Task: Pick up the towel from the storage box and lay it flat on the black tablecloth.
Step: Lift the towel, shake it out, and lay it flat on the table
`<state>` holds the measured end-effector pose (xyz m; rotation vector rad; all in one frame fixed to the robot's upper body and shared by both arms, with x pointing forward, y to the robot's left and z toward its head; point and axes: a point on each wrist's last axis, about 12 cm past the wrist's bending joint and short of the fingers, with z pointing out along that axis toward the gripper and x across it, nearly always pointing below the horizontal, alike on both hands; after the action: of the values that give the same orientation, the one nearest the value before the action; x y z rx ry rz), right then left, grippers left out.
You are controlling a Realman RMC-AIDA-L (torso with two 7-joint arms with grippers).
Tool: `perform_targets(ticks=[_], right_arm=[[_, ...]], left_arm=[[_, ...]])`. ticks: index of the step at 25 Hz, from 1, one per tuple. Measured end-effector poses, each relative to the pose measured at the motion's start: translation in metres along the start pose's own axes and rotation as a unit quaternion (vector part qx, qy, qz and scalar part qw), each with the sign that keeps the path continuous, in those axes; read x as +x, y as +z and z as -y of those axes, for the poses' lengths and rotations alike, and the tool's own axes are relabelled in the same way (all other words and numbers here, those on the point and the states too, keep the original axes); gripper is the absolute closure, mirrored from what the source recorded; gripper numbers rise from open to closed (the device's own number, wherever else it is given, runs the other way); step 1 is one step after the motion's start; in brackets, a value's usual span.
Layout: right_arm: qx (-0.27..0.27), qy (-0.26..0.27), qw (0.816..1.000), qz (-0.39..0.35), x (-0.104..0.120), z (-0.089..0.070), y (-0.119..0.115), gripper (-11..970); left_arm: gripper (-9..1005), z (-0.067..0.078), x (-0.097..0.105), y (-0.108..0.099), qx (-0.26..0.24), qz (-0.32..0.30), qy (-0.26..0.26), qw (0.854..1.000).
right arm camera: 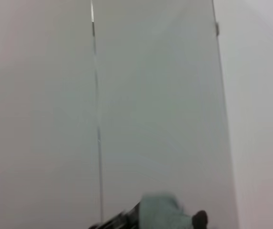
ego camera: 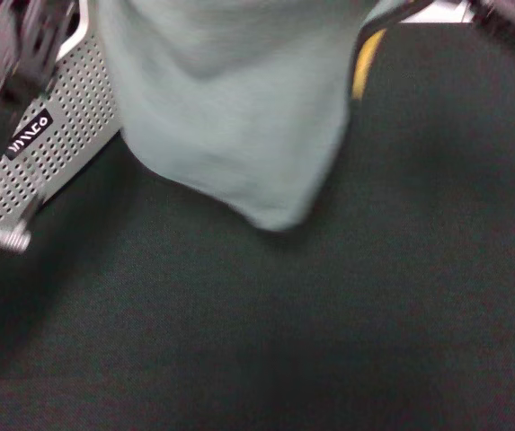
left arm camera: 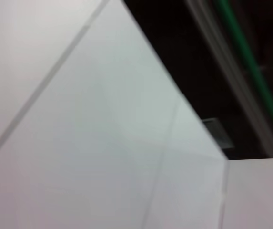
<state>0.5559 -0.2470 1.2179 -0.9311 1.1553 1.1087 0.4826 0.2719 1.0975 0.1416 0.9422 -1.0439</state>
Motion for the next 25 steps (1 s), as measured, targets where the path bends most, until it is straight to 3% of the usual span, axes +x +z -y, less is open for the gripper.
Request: perform_targets(ticks=[3,5,8,12,19,25], right_arm=[[0.017,-0.025,0.999,-0.039,-0.045,0.004,-0.004,949],[0.019,-0.03,0.998,-0.052,-0.056,0.003,-0.003,949],[0.007,-0.067,0.986,-0.153,-0.119,-0.003,0.013,949],[-0.044,-0.076,0.975,-0.207,-0.137,-0.007,0.028,949],[-0.065,-0.125,0.948,-0.286,-0.142,-0.019,0.051,948],[-0.052,-0.132,0.945,-0.294,-0.133,-0.02,0.055,948]], left_arm=[[815,0.008,-0.004,-0.031,-0.031,0.003,-0.003,1.0],[813,0.014,-0.007,-0.046,-0.043,0.007,-0.005,0.999],[765,0.019,-0.011,-0.056,-0.04,0.006,-0.011,0.999],[585,0.019,-0.009,-0.051,-0.022,-0.007,-0.019,1.0],[569,0.013,0.014,-0.014,0.052,-0.072,-0.069,0.994],[568,0.016,0.024,0.012,0.114,-0.107,-0.111,0.981]])
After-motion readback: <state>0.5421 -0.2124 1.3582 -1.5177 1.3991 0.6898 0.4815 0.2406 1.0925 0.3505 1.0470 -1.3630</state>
